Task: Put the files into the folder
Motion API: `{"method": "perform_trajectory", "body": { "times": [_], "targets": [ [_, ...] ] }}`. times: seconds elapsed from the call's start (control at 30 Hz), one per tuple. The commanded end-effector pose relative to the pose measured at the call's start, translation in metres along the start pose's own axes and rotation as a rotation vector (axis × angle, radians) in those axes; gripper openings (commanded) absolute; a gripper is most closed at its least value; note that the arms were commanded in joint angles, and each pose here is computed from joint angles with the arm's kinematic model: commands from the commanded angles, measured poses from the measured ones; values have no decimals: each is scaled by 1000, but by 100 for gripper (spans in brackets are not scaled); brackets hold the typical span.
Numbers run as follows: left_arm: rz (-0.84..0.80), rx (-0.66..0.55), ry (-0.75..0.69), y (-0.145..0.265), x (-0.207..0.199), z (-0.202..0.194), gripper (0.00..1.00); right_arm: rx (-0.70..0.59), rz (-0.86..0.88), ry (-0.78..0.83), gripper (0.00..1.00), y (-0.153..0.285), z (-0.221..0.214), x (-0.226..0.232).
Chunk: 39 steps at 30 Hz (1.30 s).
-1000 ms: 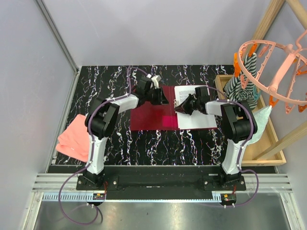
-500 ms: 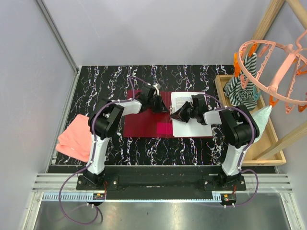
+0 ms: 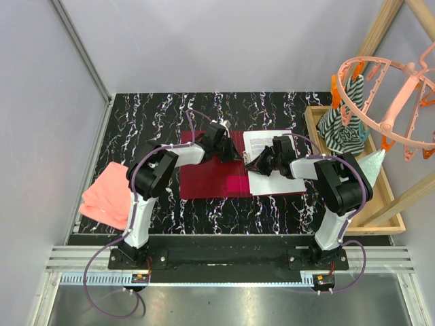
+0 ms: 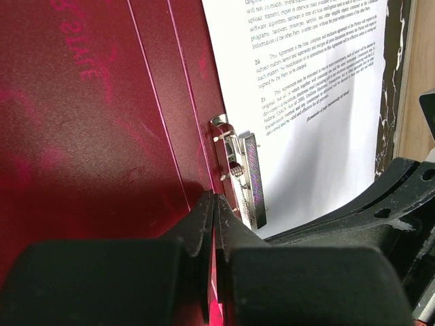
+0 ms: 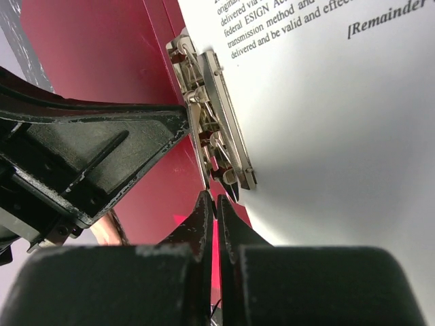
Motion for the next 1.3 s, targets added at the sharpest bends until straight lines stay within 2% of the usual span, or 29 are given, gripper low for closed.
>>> {"method": "perform_trajectory", "body": {
  "times": [0.0,0.27,0.33,0.37,0.6,0.73,0.83,1.1,1.27],
  "targets": [
    [139,-10,-7,5,28,-7,0,124,-430,-19,0,4,-48,-92],
    [144,-15,-21,5,29,-7,0,135,-512,-18,0,7,-57,-112],
    [142,-19,-27,5,28,-6,0,168,-436,-50,0,8,-61,-107],
    [144,-21,-30,5,28,-6,0,139,-339,-43,0,3,-53,-97],
    [141,-17,-33,5,28,-6,0,176,-201,-109,0,8,-41,-82],
    [140,-16,-36,4,28,-6,0,185,-261,-128,0,6,-46,-101],
    [142,-18,-33,5,28,-6,0,209,-229,-187,0,3,-53,-107],
    [152,-6,-43,5,29,-6,0,118,-518,-127,0,12,-61,-132],
    [137,21,-79,1,26,-5,0,103,-546,-117,0,8,-68,-131]
  ]
}}
Point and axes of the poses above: each gripper's point midway between its finger pads, its own y axis back along the fingers, its own x axis along the line the jaws close on, z = x × y, the point moved 6 cm from there along y, back along the fingers, and after that the axes turned 7 degrees about y, right-handed, at the moved point
